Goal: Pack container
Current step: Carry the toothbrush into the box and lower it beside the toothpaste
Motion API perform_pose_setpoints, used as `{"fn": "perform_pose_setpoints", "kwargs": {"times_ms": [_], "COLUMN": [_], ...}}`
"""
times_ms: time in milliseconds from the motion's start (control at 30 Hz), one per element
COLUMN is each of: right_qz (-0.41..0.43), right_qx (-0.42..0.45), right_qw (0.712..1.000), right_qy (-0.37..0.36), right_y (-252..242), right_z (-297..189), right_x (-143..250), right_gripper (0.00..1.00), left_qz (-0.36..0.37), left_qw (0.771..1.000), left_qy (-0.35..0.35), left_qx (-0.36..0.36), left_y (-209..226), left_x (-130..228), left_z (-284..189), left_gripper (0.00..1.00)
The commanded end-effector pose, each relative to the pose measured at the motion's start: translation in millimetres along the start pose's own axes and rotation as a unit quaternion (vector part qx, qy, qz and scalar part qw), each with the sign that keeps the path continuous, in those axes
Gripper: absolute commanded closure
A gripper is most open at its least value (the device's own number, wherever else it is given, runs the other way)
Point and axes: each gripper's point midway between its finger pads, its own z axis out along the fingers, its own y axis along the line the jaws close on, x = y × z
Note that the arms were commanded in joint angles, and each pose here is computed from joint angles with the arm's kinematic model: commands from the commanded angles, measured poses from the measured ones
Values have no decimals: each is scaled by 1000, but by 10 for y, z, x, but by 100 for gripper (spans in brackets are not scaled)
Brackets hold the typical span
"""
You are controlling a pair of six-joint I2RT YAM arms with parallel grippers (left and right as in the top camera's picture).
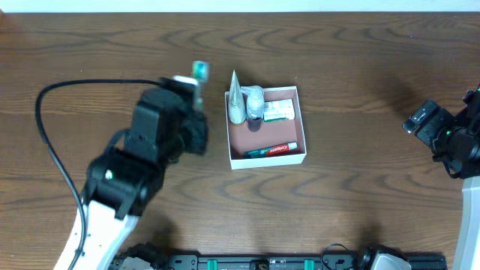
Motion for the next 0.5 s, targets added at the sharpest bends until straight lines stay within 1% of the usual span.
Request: {"fn": "perform_pose_setpoints", "kwargs": {"times_ms": [0,133,200,333,467], "right_qz": [6,6,6,6,6], "right_qx": [-1,-1,-1,-1,-1], "right_qw": [1000,1000,1000,1000,1000], "right_qy": [-9,-9,-9,-9,-9], "right_y": [-12,-12,-12,-12,-12], "right_z": [-48,-48,-48,-48,-48], "right_x": [-44,-44,-44,-43,-43], "right_gripper": [1,1,1,1,1], "left_qz": [87,175,214,260,312], "left_qw": [995,981,973,963,947], "left_qy": [-31,-43,-42,-26,-4], "left_qx": [43,74,76,72,80], "left_y": [-316,-593,-651,-703,-814], "left_x": [-78,-66,-42,13,103], "left_z": [-137,-159,-131,20,246], "left_gripper": [94,94,94,94,94]}}
